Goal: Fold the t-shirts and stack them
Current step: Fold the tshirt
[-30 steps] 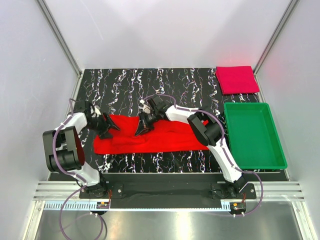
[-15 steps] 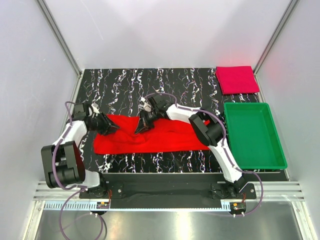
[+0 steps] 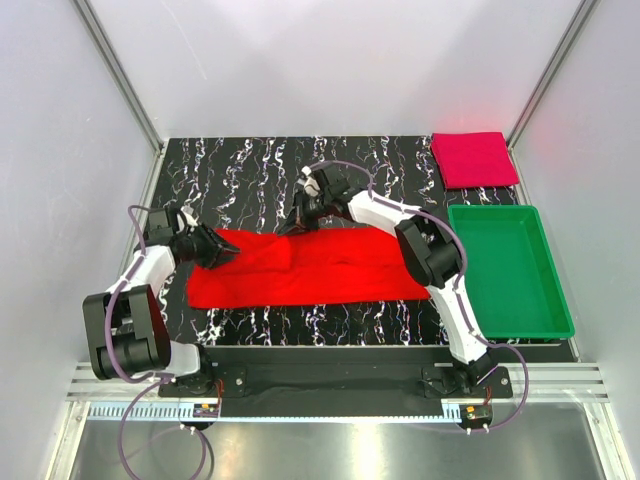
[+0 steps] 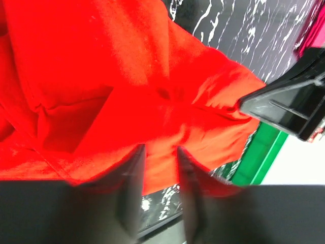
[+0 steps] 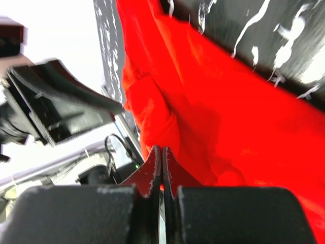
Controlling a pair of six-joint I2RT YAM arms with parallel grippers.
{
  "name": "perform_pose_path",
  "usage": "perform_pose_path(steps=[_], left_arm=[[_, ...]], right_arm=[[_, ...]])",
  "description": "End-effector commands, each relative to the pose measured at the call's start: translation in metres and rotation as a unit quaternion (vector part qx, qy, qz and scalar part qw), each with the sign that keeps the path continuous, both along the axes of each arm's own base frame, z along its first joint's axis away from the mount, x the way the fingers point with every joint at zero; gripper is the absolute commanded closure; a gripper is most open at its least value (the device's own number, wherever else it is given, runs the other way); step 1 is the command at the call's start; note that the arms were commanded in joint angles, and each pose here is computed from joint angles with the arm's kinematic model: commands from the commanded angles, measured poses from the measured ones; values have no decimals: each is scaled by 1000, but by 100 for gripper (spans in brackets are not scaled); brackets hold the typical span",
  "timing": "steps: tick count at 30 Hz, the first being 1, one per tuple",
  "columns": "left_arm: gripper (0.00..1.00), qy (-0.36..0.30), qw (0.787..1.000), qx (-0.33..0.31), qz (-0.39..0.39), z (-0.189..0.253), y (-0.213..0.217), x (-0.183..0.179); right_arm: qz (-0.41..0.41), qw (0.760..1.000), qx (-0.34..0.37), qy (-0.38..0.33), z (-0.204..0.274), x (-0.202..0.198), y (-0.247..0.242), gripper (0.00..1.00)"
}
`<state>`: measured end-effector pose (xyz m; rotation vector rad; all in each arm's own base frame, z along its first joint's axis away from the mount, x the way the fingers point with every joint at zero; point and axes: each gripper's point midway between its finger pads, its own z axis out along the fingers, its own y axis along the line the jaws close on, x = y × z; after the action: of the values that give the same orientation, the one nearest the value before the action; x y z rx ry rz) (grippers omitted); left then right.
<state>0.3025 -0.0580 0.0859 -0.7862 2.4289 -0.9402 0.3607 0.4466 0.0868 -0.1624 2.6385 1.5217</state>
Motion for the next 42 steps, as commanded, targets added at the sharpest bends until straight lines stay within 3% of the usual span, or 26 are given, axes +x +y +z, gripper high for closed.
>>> perform_pose_path(steps=[1,6,11,14,21,26,30,36,38,42], left_arm=[[57,-30,999,13,0,12,5,19],[43,-33,998,16,-42,19,5,39],[41,-42,997,44,-49,30,12,45],[42,-41,996,57,-46,34,14,39],[40,-12,996,56,-68,24,4,11],[39,2,993,70,-95,22,-5,-5],[39,3,991,85,-108,25,-15,-9],[36,-7,981,131,-143,32,-23,8],[38,-7,974,153,-166,31,-32,19],[48,1,948,233,-214,17,-36,36]], right_arm=[[-27,1000,4,-5,13,17,1,100],[-49,998,-24,28,-2,4,-11,100],[79,994,71,26,19,-41,9,96],[115,990,79,19,20,-62,4,96],[185,974,109,71,24,-104,1,83],[234,960,131,76,38,-138,-10,57],[255,950,144,106,40,-156,-28,52],[187,974,108,68,37,-125,-35,51],[123,989,61,50,26,-98,-43,52],[102,994,-27,-4,7,-77,-55,59]])
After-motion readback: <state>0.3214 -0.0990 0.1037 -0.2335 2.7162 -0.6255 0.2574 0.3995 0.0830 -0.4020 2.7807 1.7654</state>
